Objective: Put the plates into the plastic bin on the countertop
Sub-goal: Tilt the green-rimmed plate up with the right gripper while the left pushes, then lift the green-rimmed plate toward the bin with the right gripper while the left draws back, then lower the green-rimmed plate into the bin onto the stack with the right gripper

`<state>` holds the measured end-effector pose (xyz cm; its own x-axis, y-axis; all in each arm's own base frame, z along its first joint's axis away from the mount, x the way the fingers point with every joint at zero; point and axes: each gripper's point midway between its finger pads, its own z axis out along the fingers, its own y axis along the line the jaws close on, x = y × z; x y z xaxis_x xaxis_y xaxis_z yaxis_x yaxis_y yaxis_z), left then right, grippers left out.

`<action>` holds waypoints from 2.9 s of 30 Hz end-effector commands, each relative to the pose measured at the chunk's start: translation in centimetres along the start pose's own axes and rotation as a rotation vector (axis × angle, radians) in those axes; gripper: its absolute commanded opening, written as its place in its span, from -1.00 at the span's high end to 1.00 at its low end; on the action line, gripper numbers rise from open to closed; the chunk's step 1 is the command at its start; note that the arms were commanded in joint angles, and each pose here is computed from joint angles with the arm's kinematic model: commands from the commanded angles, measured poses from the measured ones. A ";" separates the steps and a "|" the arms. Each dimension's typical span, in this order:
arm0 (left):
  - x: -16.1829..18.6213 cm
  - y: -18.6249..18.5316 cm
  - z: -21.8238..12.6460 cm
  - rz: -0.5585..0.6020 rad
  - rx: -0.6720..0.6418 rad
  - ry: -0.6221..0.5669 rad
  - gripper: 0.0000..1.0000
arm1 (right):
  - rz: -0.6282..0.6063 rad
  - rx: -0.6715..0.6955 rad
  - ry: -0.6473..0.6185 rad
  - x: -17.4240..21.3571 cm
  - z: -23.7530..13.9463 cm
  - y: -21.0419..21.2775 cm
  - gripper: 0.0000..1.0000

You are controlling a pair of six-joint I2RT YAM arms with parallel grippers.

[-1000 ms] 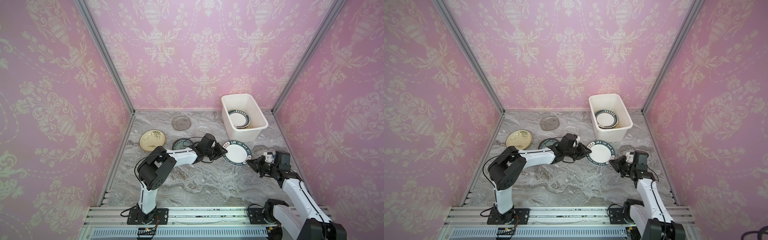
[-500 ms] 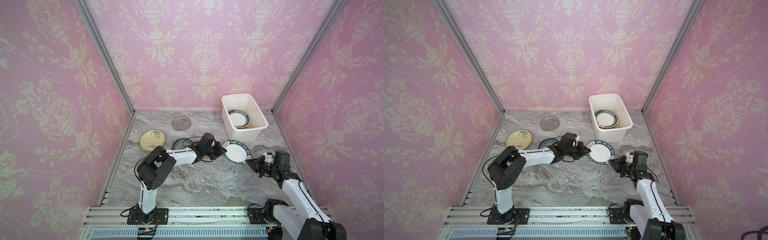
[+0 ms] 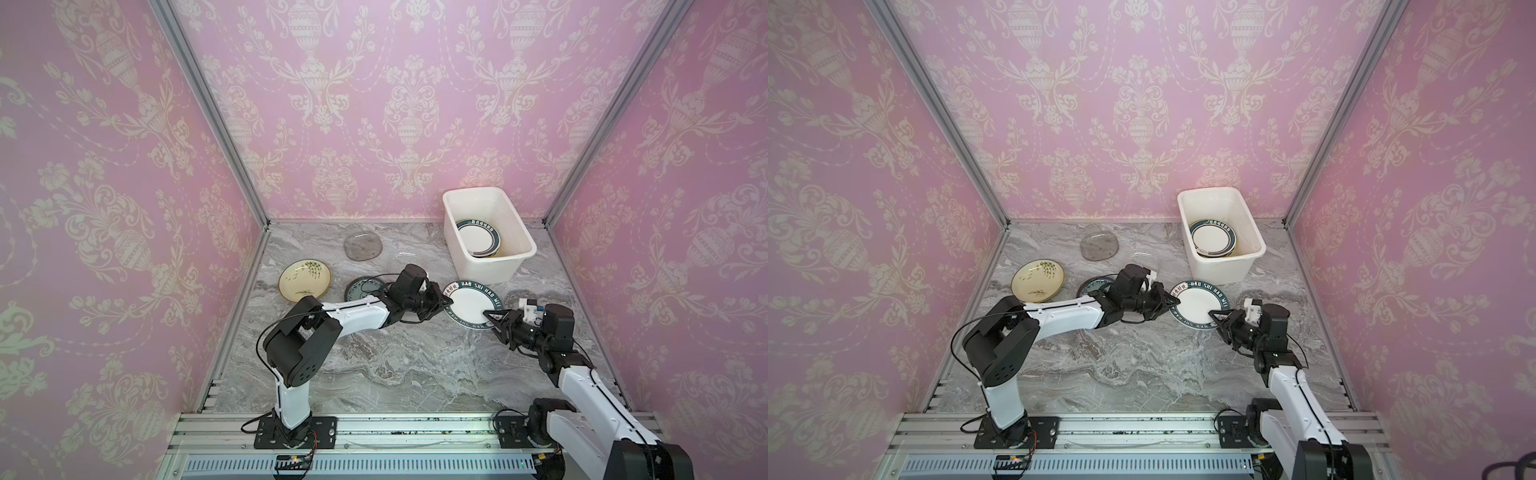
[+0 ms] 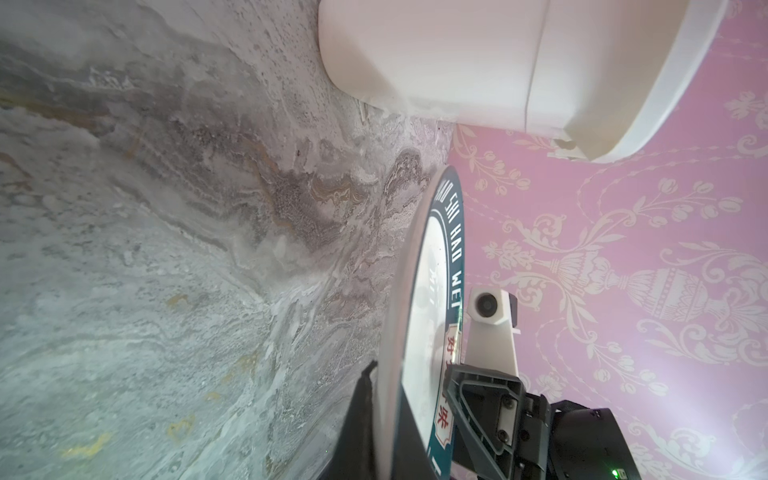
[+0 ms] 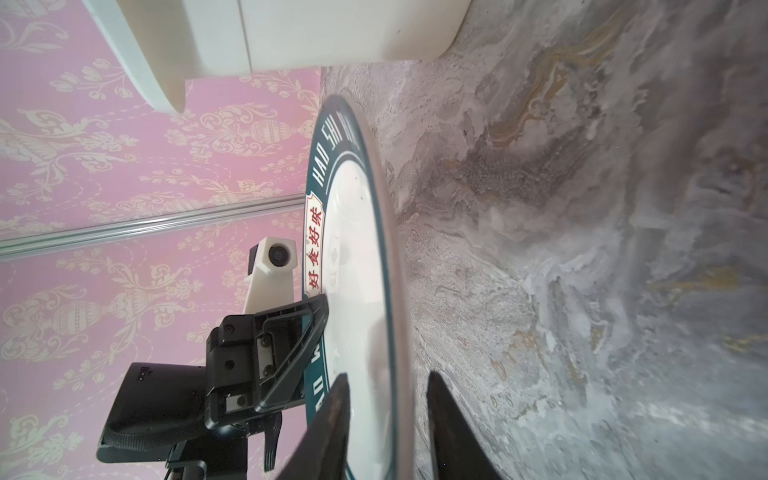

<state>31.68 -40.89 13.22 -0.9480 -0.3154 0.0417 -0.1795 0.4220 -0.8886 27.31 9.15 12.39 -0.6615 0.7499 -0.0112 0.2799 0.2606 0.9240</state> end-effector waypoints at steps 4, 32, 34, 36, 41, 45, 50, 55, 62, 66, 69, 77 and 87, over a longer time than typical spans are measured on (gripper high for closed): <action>1.0 -1.5 -1.7 -0.003 0.029 0.019 1.00 | -0.060 -0.065 -0.073 -1.1 0.2 2.6 0.77; -3.5 -8.9 -22.0 0.387 0.130 -0.438 -0.83 | -0.121 -0.028 0.025 1.6 -5.5 13.5 1.00; -4.5 -9.2 -24.4 0.417 0.130 -0.503 -0.93 | -0.134 -0.054 0.008 0.4 -5.3 16.0 1.00; -5.3 -9.4 -26.2 0.442 0.125 -0.546 -0.98 | -0.126 -0.076 -0.030 -1.1 -5.0 18.2 1.00; -6.0 -9.5 -27.9 0.482 0.097 -0.566 -0.98 | -0.088 -0.159 -0.224 -6.9 -4.1 23.1 1.00; -6.0 -9.2 -27.9 0.470 0.103 -0.569 -0.98 | -0.023 -0.185 -0.378 -12.0 -2.6 25.0 1.00; -6.1 -10.0 -27.5 0.480 0.125 -0.548 -0.99 | 0.063 -0.221 -0.547 -17.5 -0.8 26.0 1.00; -6.5 -11.1 -26.6 0.525 0.114 -0.504 -0.99 | 0.115 -0.179 -0.648 -21.4 2.1 24.4 1.00; -7.5 -11.3 -24.9 0.550 0.080 -0.455 -0.99 | 0.156 -0.084 -0.675 -24.1 7.1 21.6 1.00; -7.9 -10.8 -24.4 0.534 0.071 -0.447 -0.99 | 0.194 -0.001 -0.692 -24.4 9.6 19.5 1.00; -8.1 -10.6 -24.1 0.528 0.063 -0.440 -0.99 | 0.250 0.065 -0.722 -24.2 10.9 17.3 1.00; -8.5 -10.3 -23.3 0.516 0.055 -0.424 -0.99 | 0.275 0.203 -0.772 -23.9 12.9 13.7 1.00; -8.6 -9.5 -22.7 0.515 0.025 -0.397 -0.99 | 0.303 0.288 -0.766 -24.1 14.7 10.0 1.00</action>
<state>35.69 -22.69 30.94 -0.7395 -0.4026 -0.5395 0.2464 0.5840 -0.7734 55.38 2.84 15.32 0.0569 0.9893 -0.1347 0.6248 0.0699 0.7776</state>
